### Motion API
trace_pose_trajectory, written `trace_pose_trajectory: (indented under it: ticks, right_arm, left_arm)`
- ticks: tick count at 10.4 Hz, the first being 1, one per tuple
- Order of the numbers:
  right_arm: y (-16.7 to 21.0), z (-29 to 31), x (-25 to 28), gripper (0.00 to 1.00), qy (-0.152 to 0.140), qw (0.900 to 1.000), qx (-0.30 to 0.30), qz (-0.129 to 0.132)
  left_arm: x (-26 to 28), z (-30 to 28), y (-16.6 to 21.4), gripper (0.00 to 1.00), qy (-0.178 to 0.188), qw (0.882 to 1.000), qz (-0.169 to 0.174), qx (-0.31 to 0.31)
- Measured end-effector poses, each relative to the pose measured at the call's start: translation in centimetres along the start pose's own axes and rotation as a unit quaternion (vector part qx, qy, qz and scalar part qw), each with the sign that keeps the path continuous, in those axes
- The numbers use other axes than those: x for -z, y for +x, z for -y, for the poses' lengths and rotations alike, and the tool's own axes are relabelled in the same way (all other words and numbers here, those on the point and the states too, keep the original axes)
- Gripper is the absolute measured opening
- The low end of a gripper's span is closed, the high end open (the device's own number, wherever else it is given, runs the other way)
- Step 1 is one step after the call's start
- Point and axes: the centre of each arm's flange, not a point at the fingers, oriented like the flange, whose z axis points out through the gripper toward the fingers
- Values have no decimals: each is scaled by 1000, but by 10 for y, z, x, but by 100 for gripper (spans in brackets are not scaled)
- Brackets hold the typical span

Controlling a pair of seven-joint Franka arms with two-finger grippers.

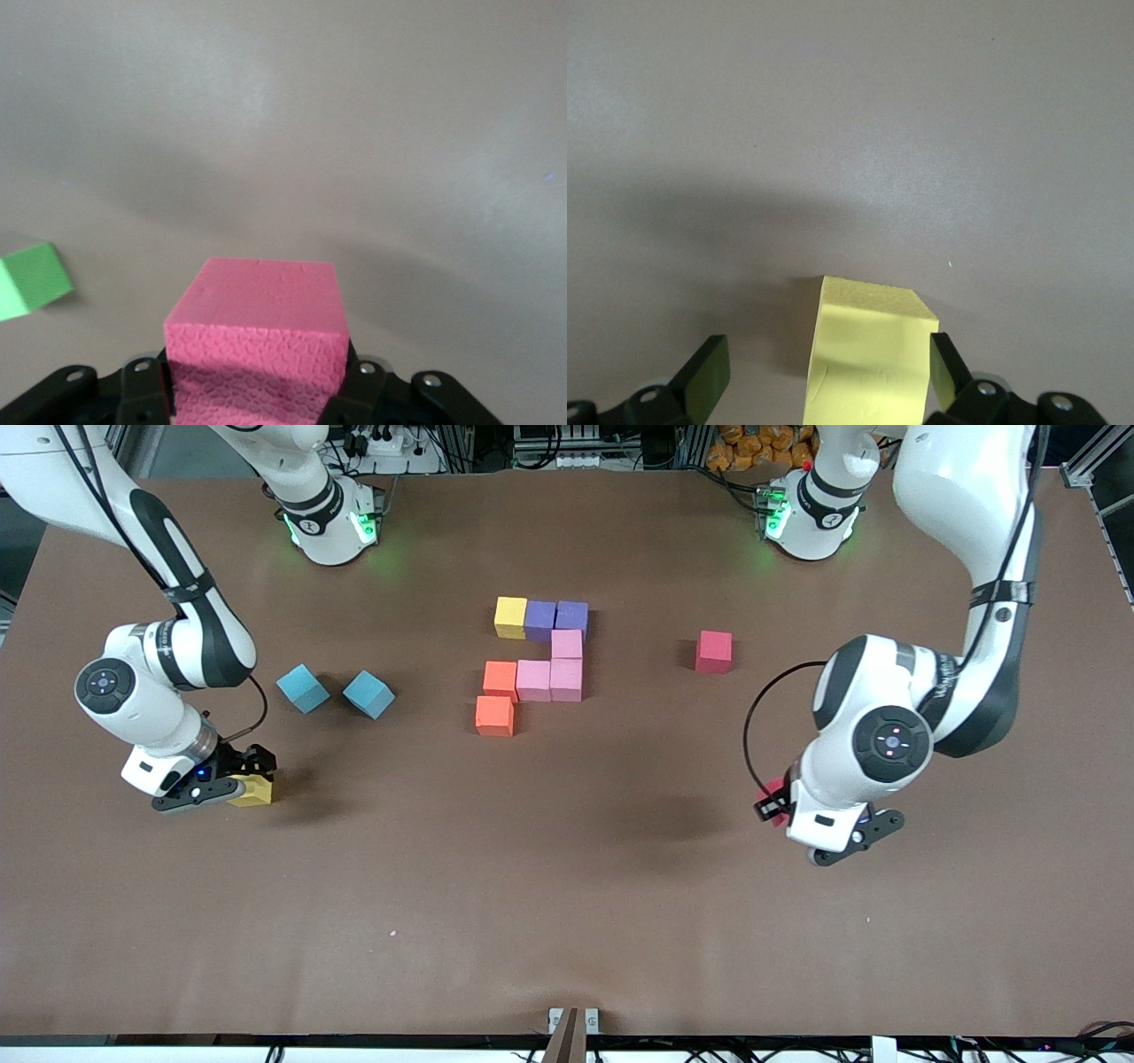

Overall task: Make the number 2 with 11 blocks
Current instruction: 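Grasp the yellow cube with the right gripper while the left gripper holds red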

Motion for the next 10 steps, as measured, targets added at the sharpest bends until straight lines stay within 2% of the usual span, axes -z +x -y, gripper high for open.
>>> trace_pose_trajectory:
  ticks: [4, 7, 10]
  right_arm:
    - [-3, -16, -8, 100, 2, 1000, -15, 3]
    - [-8, -29, -23, 100, 6, 1000, -29, -1]
    - [-15, -36, -39, 100, 10, 999, -41, 0]
  left_arm:
    - [8, 21, -5, 62, 5, 998, 9, -60]
    - [11, 17, -13, 62, 8, 997, 8, -72]
    - [-1, -3, -27, 62, -2, 997, 24, -71]
